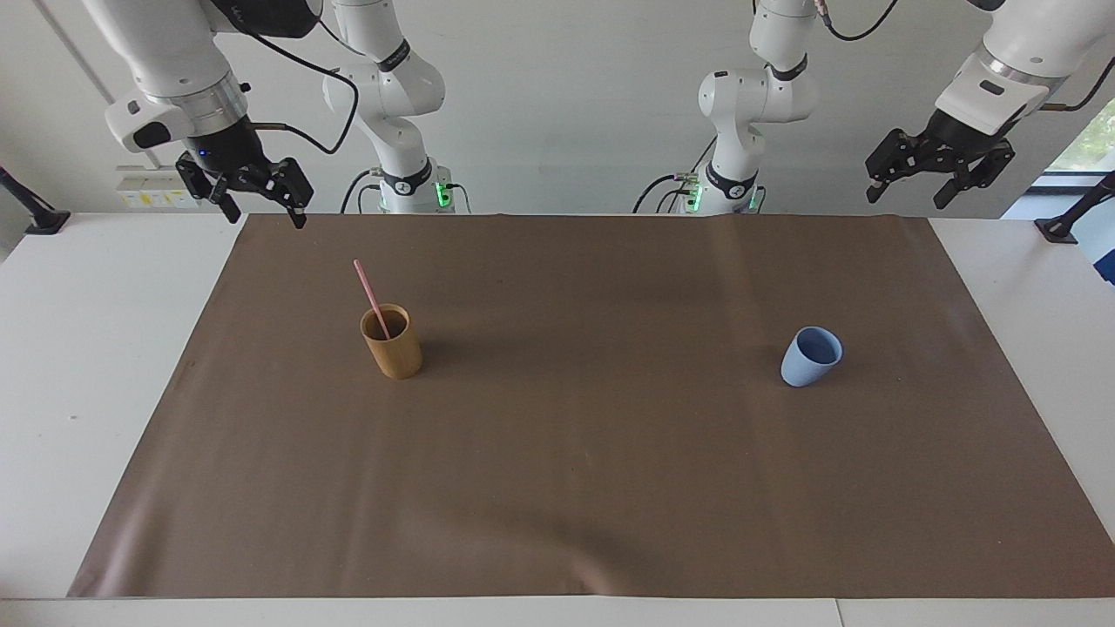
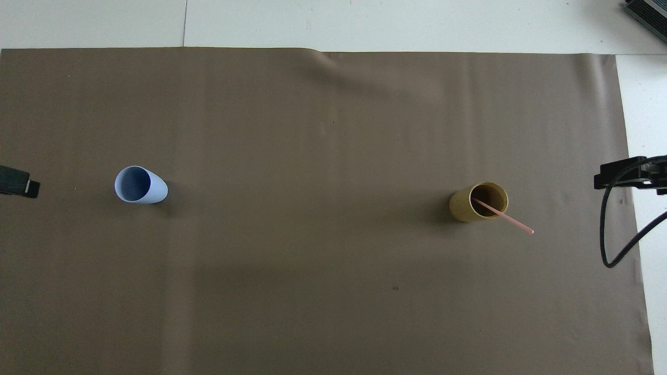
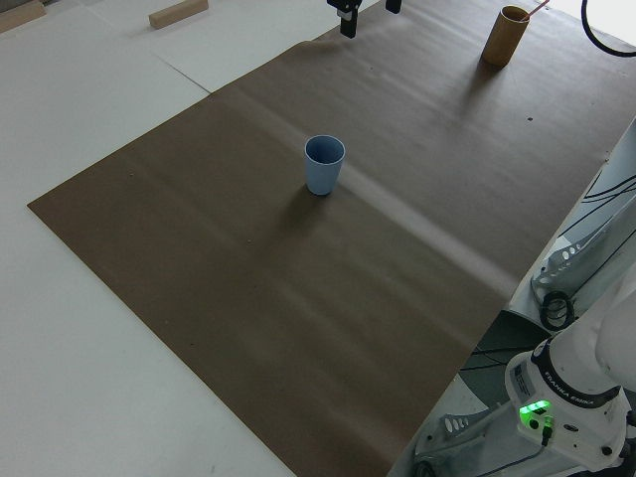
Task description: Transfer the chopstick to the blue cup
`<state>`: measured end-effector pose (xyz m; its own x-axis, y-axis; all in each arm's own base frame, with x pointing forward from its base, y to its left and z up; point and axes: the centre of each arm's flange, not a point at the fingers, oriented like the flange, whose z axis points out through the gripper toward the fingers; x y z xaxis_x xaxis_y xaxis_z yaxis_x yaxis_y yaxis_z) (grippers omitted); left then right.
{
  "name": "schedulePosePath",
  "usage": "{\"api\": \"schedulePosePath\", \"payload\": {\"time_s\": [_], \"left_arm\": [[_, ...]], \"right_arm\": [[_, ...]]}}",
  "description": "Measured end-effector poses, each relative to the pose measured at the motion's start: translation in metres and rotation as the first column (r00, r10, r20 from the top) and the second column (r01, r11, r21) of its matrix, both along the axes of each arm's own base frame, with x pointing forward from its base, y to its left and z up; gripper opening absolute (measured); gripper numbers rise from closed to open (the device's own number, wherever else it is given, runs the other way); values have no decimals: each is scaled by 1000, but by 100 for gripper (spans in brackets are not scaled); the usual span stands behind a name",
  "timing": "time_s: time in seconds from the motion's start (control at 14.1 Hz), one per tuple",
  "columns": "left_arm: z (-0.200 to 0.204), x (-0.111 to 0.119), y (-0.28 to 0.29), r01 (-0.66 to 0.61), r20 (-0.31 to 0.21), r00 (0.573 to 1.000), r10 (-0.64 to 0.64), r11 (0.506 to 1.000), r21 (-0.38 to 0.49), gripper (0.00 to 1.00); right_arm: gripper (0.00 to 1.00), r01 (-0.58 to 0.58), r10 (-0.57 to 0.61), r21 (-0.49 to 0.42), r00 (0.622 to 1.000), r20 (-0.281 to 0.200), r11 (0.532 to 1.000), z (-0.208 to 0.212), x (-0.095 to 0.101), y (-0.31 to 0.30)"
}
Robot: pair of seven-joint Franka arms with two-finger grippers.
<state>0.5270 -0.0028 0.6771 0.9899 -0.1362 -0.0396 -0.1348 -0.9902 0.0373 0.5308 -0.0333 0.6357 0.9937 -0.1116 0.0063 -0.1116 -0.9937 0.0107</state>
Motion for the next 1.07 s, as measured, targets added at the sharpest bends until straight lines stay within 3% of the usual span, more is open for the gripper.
{"api": "schedulePosePath", "payload": {"time_s": [0.43, 0.64, 1.07], "left_arm": [[1, 1, -3, 5, 14, 1000, -5, 1000, 0, 100], [1, 1, -3, 5, 14, 1000, -5, 1000, 0, 100], [1, 1, -2, 4, 13, 1000, -4, 1000, 0, 100]], "right_arm": [[100, 9, -9, 3, 999, -41, 1000, -3, -5, -6], [100, -26, 26, 2, 999, -23, 1000, -1, -3, 0], [100, -32, 32, 5, 999, -38, 999, 9, -8, -5]]}}
